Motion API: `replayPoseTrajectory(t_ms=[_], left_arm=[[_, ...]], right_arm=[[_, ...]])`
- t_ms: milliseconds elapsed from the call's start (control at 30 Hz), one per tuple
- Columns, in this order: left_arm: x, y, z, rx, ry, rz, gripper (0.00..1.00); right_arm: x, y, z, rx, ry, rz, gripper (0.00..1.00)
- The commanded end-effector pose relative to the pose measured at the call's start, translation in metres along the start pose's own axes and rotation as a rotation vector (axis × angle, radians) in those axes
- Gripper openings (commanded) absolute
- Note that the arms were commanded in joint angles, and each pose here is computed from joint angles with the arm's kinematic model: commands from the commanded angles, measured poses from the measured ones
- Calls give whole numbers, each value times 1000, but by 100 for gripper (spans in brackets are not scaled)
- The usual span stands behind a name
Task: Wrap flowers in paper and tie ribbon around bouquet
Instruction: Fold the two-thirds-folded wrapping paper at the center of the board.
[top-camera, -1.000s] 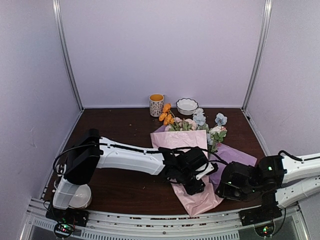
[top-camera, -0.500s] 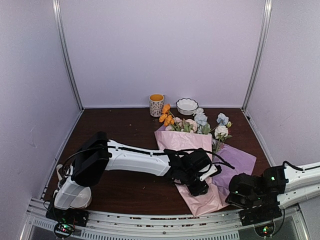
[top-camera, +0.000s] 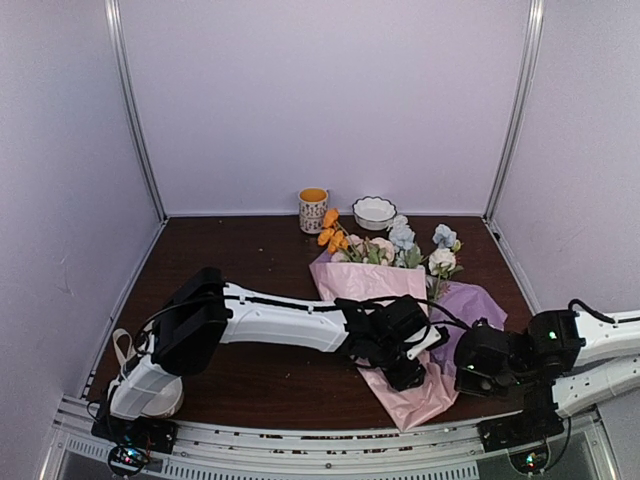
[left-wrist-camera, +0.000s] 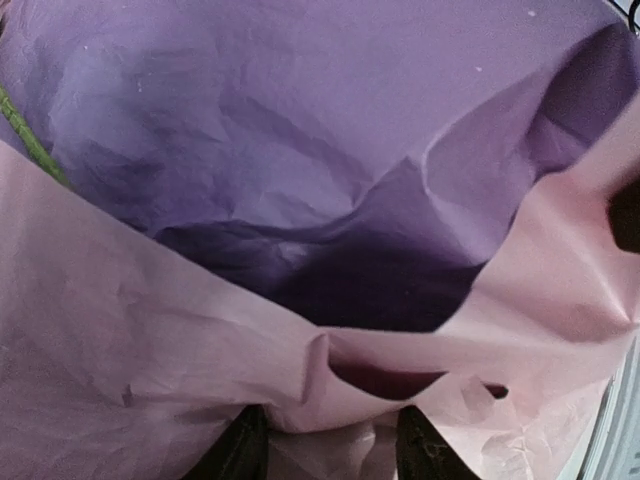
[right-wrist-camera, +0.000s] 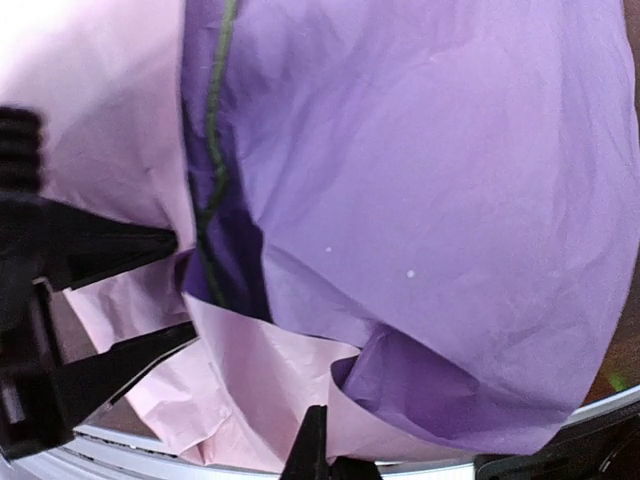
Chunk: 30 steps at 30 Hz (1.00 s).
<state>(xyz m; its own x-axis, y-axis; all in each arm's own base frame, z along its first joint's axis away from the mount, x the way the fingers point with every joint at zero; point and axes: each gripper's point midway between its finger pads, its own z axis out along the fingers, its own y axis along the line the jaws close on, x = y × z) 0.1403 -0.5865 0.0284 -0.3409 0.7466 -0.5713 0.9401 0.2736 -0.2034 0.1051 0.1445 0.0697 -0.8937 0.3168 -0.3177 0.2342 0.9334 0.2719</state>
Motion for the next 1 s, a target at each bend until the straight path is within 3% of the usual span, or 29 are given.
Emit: replayPoseTrajectory(t_ms=[0, 167, 333, 767, 967], left_arm=[[59, 19, 36, -13, 147, -91, 47], [61, 37, 32, -2, 108, -173, 45], [35, 39, 9, 16, -2, -158, 45], [-5, 61, -43, 63, -163, -156, 47], [-15, 64, -73, 51, -198, -133, 48]], right_arm=[[-18, 23, -28, -6, -126, -179, 0], [-5, 82, -52, -148, -211, -436, 0], [22, 109, -47, -181, -215, -660, 0], [82, 125, -11, -20, -194, -1188, 0], [91, 118, 7, 87, -168, -1307, 0]])
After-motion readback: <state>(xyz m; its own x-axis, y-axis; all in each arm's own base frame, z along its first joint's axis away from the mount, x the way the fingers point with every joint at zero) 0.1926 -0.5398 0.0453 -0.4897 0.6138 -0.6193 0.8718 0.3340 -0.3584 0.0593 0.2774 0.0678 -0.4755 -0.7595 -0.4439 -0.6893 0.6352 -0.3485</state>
